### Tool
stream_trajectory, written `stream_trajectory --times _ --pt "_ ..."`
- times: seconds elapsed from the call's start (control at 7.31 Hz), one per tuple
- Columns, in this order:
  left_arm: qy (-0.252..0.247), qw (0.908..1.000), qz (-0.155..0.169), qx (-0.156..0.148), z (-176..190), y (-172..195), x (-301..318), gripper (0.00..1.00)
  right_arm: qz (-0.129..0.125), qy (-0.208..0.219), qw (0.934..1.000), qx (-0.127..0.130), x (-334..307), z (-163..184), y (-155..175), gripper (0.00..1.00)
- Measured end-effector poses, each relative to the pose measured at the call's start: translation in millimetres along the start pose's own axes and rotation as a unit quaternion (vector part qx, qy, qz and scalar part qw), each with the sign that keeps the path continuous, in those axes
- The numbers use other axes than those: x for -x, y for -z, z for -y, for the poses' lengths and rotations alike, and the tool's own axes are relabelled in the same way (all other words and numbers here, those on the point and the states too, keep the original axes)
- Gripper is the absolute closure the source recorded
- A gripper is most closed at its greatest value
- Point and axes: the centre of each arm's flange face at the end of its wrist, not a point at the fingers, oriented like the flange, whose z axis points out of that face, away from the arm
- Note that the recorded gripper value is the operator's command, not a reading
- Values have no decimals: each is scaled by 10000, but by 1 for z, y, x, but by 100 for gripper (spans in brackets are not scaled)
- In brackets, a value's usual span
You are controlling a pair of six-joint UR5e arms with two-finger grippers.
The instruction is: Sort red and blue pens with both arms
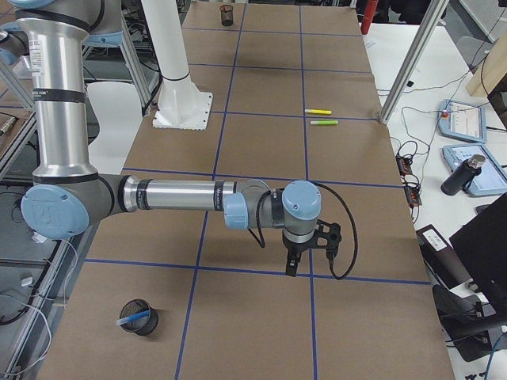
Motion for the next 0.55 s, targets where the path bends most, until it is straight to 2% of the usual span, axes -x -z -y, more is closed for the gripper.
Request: stream_trajectory --times 0.55 --pt "-164 9998 -46 -126 1 4 -5 0 176 26 9998 81 17 1 -4 0"
